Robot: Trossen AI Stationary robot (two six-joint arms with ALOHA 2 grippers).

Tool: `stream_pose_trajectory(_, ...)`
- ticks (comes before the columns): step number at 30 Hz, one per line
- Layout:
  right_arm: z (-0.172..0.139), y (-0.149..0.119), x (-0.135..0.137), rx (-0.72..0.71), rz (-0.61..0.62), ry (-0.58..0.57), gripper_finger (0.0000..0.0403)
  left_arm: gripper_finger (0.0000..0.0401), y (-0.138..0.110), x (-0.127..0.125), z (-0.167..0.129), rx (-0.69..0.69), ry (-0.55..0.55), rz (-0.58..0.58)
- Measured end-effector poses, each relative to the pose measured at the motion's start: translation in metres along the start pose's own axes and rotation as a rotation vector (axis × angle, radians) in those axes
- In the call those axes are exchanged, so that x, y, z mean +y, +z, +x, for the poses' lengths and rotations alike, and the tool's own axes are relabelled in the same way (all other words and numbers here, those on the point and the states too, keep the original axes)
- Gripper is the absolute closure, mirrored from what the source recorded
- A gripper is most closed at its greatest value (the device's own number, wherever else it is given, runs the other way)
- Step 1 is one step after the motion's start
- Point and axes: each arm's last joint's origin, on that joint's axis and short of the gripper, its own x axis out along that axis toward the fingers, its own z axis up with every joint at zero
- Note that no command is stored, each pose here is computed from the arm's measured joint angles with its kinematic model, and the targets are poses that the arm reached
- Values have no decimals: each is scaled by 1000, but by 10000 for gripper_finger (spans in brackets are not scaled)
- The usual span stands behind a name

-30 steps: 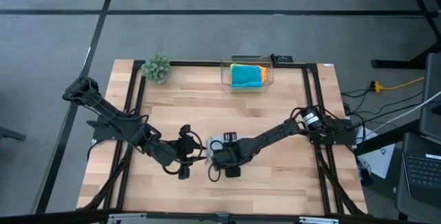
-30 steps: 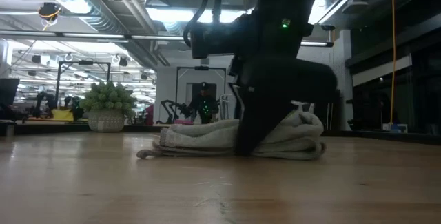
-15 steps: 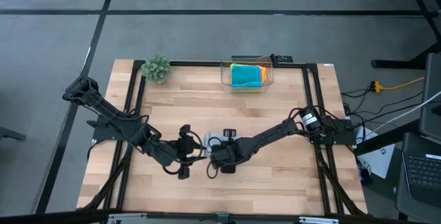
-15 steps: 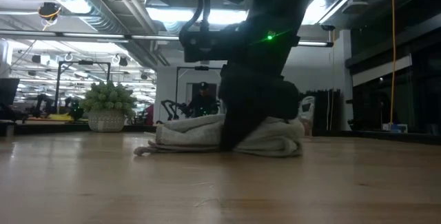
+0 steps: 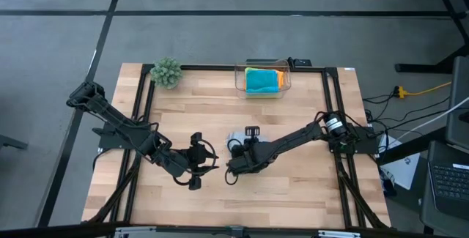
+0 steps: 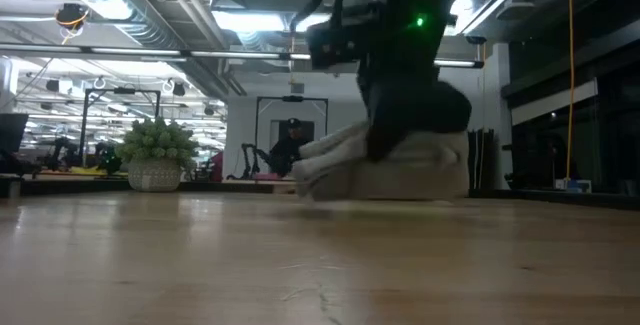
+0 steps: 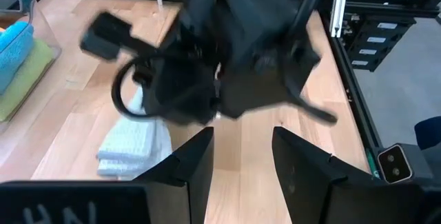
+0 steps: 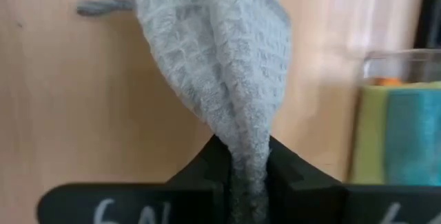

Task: Fold microfiber towels
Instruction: Put the gray microfiber cloth into the transparent bin

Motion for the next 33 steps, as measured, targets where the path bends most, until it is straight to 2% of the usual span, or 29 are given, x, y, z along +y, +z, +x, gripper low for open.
stream_pose_trajectory(8,-30,-7,-44,-19,-46,-130,364,259,-1,-2,-1,3,-8,4)
stream_pose_trajectory(16,-64,-23,-131,-64,-18,-209,364,259,-1,-1,-1,2,-7,7)
stream_pose_trajectory(19,-69,-31,-166,-63,-6,-241,364,259,0,2,1,1,2,5)
stream_pose_trajectory(23,-52,-37,-208,-1,-28,-269,364,259,2,7,4,1,25,-3)
stream_pose_trajectory(26,-30,-39,-234,16,-47,-248,364,259,4,11,6,0,43,-12)
stream_pose_trajectory(30,3,-48,-260,-8,-43,-168,364,259,6,17,9,0,63,-22)
stream_pose_trajectory(33,20,-59,-273,-16,-24,-167,364,259,7,20,10,0,75,-28)
